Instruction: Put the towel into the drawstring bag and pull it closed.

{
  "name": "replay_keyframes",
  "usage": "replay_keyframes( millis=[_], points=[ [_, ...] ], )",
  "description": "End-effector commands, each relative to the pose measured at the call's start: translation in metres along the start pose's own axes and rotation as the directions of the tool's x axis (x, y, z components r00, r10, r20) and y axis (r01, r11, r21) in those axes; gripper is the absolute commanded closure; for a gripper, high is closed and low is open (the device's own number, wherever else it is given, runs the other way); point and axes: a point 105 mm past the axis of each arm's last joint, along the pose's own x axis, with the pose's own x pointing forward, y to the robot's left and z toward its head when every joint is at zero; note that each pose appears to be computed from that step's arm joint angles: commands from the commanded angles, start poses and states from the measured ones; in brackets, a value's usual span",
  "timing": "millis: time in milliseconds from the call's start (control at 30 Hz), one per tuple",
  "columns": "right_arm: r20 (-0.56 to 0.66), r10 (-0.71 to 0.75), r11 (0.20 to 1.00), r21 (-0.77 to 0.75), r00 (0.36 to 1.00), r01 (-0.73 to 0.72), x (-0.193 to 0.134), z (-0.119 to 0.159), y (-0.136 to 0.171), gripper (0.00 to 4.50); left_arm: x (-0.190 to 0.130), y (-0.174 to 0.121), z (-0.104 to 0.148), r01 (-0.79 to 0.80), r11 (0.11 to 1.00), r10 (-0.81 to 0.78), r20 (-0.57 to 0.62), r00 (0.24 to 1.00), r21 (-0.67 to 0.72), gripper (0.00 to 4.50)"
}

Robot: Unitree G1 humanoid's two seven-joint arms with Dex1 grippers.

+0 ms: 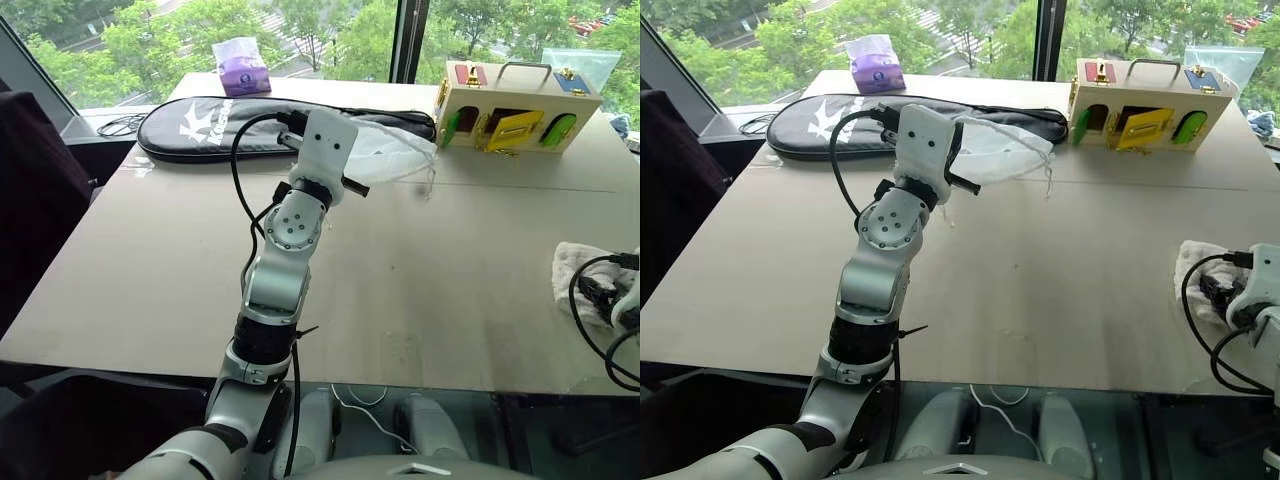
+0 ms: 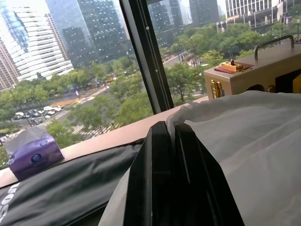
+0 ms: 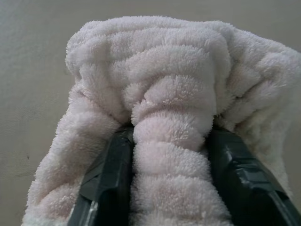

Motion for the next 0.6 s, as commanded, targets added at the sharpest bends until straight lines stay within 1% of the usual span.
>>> replay_keyframes(
  millis=[33,67,200,300,333,367,433,467,533,567,600],
  points=[
    [-0.139,0.001,1.000,0.010,0.990,0.000,0.004,-0.038,-0.003,4.05,0.000,0.000,0.012,0.002,1.000,-0.001,0.040,0.999,-0.002,4.50],
    [-0.139,0.002,1.000,0.010,0.990,0.000,0.004,-0.039,-0.003,4.42,0.000,0.000,0.013,0.003,1.000,-0.003,0.040,0.999,-0.003,4.50],
    [-0.120,0.016,1.000,0.021,0.993,-0.013,0.004,-0.036,-0.001,4.47,0.001,-0.003,0.010,0.028,0.999,-0.027,0.020,0.999,-0.046,4.50],
    [-0.041,0.083,0.996,0.041,0.996,-0.082,0.003,-0.021,0.011,4.47,0.001,-0.009,0.005,0.071,0.992,-0.072,-0.004,0.997,-0.109,4.50],
    [0.004,0.132,0.991,0.037,0.991,-0.132,0.001,-0.011,0.019,4.47,0.000,-0.012,0.003,0.092,0.988,-0.094,-0.008,0.996,-0.121,4.50],
    [0.077,0.219,0.975,0.023,0.973,-0.221,-0.006,0.005,0.034,4.47,0.000,-0.016,0.001,0.118,0.984,-0.121,-0.015,0.993,-0.132,4.50],
    [0.173,0.369,0.928,-0.006,0.913,-0.374,-0.021,0.030,0.060,4.47,0.000,-0.021,-0.001,0.159,0.974,-0.164,-0.018,0.986,-0.163,4.50],
    [0.220,0.445,0.893,-0.040,0.868,-0.448,-0.032,0.044,0.075,4.47,0.000,-0.023,-0.002,0.174,0.966,-0.181,-0.020,0.983,-0.192,4.50],
    [0.279,0.555,0.828,-0.091,0.784,-0.553,-0.051,0.063,0.099,4.47,0.000,-0.028,-0.004,0.201,0.949,-0.213,-0.023,0.977,-0.244,4.50],
    [0.294,0.609,0.788,-0.121,0.737,-0.603,-0.061,0.071,0.112,4.47,-0.001,-0.032,-0.005,0.225,0.936,-0.240,-0.023,0.971,-0.273,4.50],
    [0.295,0.647,0.758,-0.145,0.703,-0.636,-0.068,0.075,0.122,4.47,-0.002,-0.035,-0.006,0.248,0.924,-0.266,-0.021,0.964,-0.292,4.50]
  ],
)
